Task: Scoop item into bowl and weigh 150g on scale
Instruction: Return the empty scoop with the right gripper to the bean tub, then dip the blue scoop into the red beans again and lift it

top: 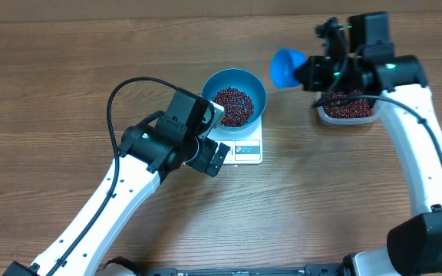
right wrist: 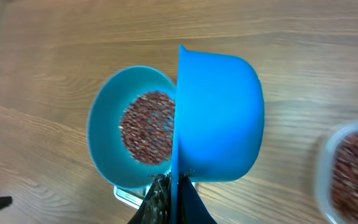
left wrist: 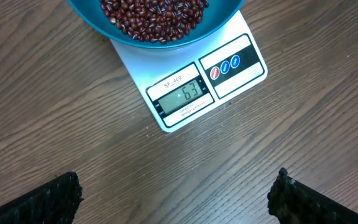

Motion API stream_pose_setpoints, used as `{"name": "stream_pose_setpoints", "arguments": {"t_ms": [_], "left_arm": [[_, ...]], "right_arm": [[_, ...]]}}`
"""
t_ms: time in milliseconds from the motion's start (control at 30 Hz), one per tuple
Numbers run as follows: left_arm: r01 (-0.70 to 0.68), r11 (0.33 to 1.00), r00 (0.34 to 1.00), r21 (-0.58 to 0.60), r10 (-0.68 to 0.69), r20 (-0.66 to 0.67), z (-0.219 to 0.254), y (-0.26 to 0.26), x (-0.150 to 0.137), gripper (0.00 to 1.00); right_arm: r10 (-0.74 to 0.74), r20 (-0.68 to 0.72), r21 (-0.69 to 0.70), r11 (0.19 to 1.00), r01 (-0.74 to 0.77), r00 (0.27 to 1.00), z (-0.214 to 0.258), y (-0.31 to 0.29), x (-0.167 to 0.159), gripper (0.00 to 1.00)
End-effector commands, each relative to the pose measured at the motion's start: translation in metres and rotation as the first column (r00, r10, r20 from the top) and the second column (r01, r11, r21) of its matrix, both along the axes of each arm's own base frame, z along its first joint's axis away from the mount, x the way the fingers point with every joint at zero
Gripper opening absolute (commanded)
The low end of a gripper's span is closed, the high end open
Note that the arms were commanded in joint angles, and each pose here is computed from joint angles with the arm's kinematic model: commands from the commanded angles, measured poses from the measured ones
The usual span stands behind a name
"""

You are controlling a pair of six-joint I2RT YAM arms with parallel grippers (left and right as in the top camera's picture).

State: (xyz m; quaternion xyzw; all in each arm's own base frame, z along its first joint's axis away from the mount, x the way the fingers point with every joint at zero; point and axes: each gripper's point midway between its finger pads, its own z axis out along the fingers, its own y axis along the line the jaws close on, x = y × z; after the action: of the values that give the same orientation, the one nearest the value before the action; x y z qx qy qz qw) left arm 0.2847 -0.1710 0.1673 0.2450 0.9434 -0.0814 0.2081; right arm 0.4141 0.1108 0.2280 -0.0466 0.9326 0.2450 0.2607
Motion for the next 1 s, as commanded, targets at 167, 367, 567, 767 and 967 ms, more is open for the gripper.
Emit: {"name": "stream_pose_setpoints", "arguments": {"t_ms": [167,367,567,767,967], "left_arm": [[0.009,1.0,1.0,0.001,-0.009,0.023,0.004,0.003,0.0,1.0],[0.009,1.0,1.0,0.001,-0.009,0.023,0.004,0.003,0.0,0.99],[0.009,1.0,1.0,0.0,-0.009,0.023,0.004,0.003,0.0,1.0],[0.009,1.0,1.0,0.0,-0.009,0.023,0.004,0.003,0.0,1.0],[0.009,1.0,1.0,0.001,-0.009,0.023,0.004,0.003,0.0,1.0]], "right_arm": [[-0.224,0.05,-0.151,0.962,0.229,0.973,0.015,-0.11,0.0,0.04],[-0.372,-0.002,-0.408,0.848,0.339,0.928,-0.008,-0.161,-0.018,0.04],[-0.417,-0.062,-0.486,0.806,0.338,0.907,-0.036,-0.169,-0.024,0.04],[-0.411,-0.117,-0.533,0.794,0.291,0.904,-0.063,-0.166,-0.021,0.04],[-0.397,-0.171,-0.568,0.787,0.239,0.902,-0.083,-0.16,-0.022,0.04]]}}
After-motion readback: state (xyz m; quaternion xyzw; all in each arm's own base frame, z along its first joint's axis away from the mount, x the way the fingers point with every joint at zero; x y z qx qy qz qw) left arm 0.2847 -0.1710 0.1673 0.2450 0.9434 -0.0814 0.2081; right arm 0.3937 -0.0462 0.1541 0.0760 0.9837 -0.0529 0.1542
